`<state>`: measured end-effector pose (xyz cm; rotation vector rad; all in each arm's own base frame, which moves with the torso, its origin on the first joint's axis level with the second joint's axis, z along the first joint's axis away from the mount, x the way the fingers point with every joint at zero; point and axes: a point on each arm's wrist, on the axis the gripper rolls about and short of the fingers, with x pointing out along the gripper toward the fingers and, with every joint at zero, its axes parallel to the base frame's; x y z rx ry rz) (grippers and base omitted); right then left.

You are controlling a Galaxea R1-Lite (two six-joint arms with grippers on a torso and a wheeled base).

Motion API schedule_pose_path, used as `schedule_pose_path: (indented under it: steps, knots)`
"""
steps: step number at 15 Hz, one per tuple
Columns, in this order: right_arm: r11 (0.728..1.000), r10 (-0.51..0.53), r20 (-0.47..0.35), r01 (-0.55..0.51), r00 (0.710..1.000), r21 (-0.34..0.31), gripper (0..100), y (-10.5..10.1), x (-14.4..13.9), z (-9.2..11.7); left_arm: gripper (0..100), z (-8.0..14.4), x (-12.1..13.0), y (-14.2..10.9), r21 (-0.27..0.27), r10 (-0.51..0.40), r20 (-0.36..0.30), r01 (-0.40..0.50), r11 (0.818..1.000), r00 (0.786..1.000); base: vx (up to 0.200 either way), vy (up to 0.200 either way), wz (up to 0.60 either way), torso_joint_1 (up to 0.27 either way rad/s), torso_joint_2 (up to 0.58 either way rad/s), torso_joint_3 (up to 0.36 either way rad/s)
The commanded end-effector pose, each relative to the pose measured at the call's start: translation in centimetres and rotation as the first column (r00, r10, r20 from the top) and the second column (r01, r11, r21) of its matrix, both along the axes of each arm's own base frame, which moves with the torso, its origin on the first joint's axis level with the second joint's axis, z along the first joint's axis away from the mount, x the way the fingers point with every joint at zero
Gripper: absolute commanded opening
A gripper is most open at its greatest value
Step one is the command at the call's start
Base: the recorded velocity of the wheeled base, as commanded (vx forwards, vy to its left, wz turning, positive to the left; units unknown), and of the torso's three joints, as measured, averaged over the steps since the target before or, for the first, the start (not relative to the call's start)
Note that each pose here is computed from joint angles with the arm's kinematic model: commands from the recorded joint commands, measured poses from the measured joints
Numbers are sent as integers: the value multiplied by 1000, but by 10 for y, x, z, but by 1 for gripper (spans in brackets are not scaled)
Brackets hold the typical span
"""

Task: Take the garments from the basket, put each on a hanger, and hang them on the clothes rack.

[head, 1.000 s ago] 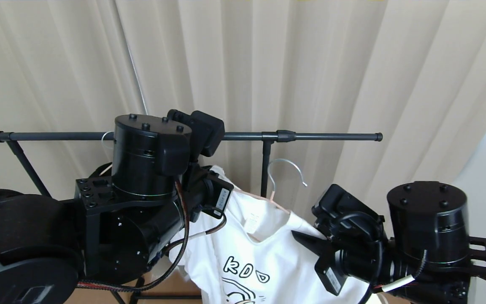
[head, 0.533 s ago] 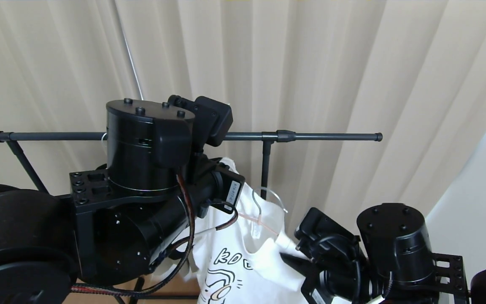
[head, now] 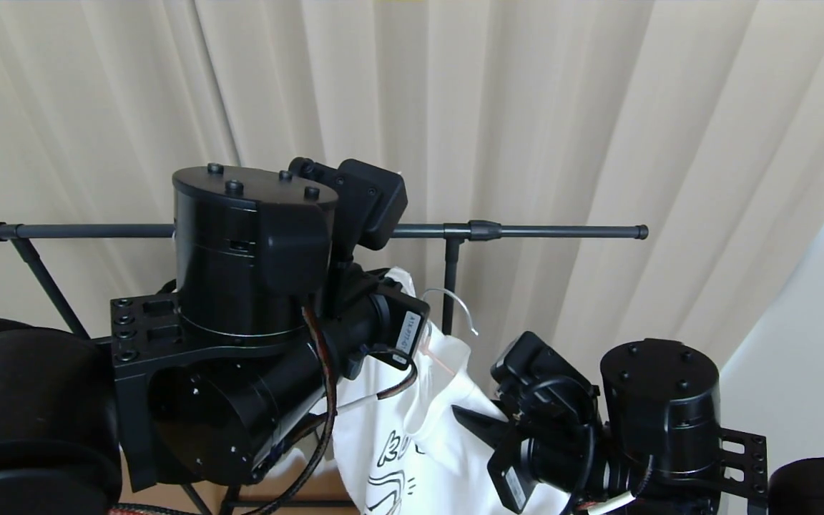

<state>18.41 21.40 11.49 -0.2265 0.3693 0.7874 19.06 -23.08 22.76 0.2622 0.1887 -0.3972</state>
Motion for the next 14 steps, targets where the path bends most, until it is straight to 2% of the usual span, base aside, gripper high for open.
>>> schedule_pose_path:
  steps: [1,5,14]
  knots:
    - [1000,-4,0,4,1000,3,0,3,2,-4,0,0,-1,0,-4,-2,-2,2,1000,1000,0,0,0,0,0,0]
    - [997,-13,39,10,999,76,0,4,3,3,0,-4,-3,3,6,0,-11,0,1000,1000,0,0,0,0,0,0]
    - [991,-21,86,9,996,137,0,3,4,11,0,-8,-10,13,9,1,-21,-1,1000,1000,0,0,0,0,0,0]
